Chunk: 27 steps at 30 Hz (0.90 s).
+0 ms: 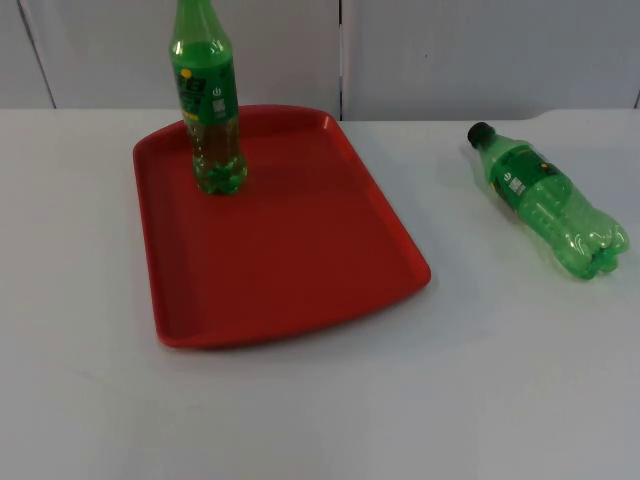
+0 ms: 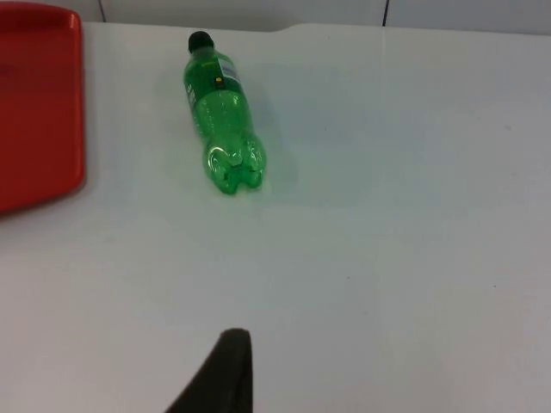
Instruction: Place the bottle upright on the tray.
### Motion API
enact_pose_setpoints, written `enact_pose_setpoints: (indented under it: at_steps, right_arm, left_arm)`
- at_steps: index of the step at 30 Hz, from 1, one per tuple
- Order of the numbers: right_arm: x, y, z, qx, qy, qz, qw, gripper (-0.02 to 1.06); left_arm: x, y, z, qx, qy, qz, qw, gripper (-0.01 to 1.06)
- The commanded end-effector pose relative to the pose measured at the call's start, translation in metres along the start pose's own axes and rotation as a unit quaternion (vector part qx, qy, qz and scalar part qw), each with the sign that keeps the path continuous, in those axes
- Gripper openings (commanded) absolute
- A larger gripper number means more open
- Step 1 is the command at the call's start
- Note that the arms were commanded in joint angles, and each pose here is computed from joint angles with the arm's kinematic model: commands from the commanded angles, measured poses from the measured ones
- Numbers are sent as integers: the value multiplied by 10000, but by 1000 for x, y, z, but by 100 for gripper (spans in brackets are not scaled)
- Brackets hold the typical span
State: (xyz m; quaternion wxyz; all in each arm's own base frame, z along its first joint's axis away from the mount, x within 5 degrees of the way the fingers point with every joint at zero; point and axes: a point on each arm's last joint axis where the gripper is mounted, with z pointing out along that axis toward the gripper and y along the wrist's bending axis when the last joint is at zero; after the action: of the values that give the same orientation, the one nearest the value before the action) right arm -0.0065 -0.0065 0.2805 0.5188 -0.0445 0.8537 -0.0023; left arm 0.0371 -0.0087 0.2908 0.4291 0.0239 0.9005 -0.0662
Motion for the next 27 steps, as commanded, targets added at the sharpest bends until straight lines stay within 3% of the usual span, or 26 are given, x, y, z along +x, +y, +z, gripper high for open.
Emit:
enact_pose_setpoints:
  at_steps: [1,3,9,27]
  right_arm:
    - [0,0,0,17,-43,18,10000,105]
    - [0,0,0,17,-43,18,10000,105]
    - [0,0,0,17,-43,18,10000,105]
    - [0,0,0,19,-43,-2,10000,105]
  left_arm:
    - [4,-1,-4,102,-280,4,9996,92]
    - [13,0,-16,123,-712,47,9974,92]
    - [29,1,-35,166,-1378,154,9902,92]
    - [32,1,-30,141,-1234,311,9918,92]
